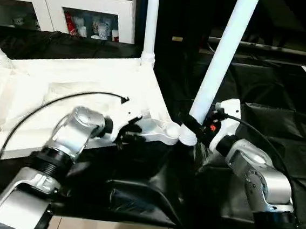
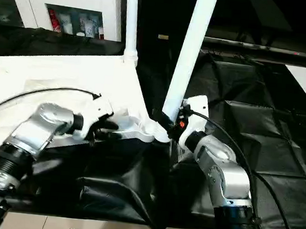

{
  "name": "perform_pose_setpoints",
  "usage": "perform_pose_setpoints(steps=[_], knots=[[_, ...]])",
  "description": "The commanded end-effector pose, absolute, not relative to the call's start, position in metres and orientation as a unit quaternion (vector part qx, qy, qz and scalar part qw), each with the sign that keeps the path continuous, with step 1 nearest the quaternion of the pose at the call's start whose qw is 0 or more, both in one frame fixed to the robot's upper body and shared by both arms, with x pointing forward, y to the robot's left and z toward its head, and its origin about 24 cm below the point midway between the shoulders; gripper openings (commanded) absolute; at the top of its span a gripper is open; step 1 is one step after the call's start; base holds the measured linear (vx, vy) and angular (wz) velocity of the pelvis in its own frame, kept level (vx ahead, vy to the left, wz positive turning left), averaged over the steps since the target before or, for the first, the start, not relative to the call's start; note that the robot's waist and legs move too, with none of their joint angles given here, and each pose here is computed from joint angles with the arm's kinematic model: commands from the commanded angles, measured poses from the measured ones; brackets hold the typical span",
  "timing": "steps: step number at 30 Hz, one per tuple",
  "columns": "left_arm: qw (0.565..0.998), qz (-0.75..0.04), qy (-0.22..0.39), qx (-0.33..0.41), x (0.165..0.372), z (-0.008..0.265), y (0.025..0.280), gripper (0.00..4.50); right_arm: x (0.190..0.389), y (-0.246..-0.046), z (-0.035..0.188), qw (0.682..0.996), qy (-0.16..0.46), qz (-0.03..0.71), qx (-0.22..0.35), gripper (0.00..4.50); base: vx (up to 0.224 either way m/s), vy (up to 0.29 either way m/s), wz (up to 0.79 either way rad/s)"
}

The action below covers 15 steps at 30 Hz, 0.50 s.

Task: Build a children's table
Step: Insert table leg to table base

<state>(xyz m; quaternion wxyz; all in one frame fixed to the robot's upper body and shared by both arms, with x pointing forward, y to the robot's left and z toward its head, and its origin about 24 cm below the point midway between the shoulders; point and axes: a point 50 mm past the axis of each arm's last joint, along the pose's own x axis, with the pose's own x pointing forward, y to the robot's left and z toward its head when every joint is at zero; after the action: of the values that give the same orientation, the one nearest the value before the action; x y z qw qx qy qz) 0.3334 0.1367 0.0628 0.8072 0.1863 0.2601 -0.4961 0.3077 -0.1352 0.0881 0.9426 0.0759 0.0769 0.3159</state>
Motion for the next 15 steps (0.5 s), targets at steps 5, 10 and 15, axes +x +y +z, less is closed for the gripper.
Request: perform_pose_setpoints(steps=[5, 10, 15], knots=[[0.799, -0.503, 0.268, 0.191, 0.334, 0.061, 0.141, 0.99, 0.315, -0.135, 0.1, 0.942, 0.052, 0.322, 0.075, 1.91, 0.0, 0.0, 0.0], [0.793, -0.507, 0.274, 0.201, 0.333, 0.058, 0.143, 0.51, 0.319, -0.132, 0.1, 0.94, 0.052, 0.329, 0.07, 1.91, 0.0, 0.0, 0.0], [0.775, -0.515, 0.29, 0.226, 0.328, 0.051, 0.146, 0.15, 0.332, -0.125, 0.102, 0.936, 0.056, 0.339, 0.077, 1.91, 0.0, 0.0, 0.0]])
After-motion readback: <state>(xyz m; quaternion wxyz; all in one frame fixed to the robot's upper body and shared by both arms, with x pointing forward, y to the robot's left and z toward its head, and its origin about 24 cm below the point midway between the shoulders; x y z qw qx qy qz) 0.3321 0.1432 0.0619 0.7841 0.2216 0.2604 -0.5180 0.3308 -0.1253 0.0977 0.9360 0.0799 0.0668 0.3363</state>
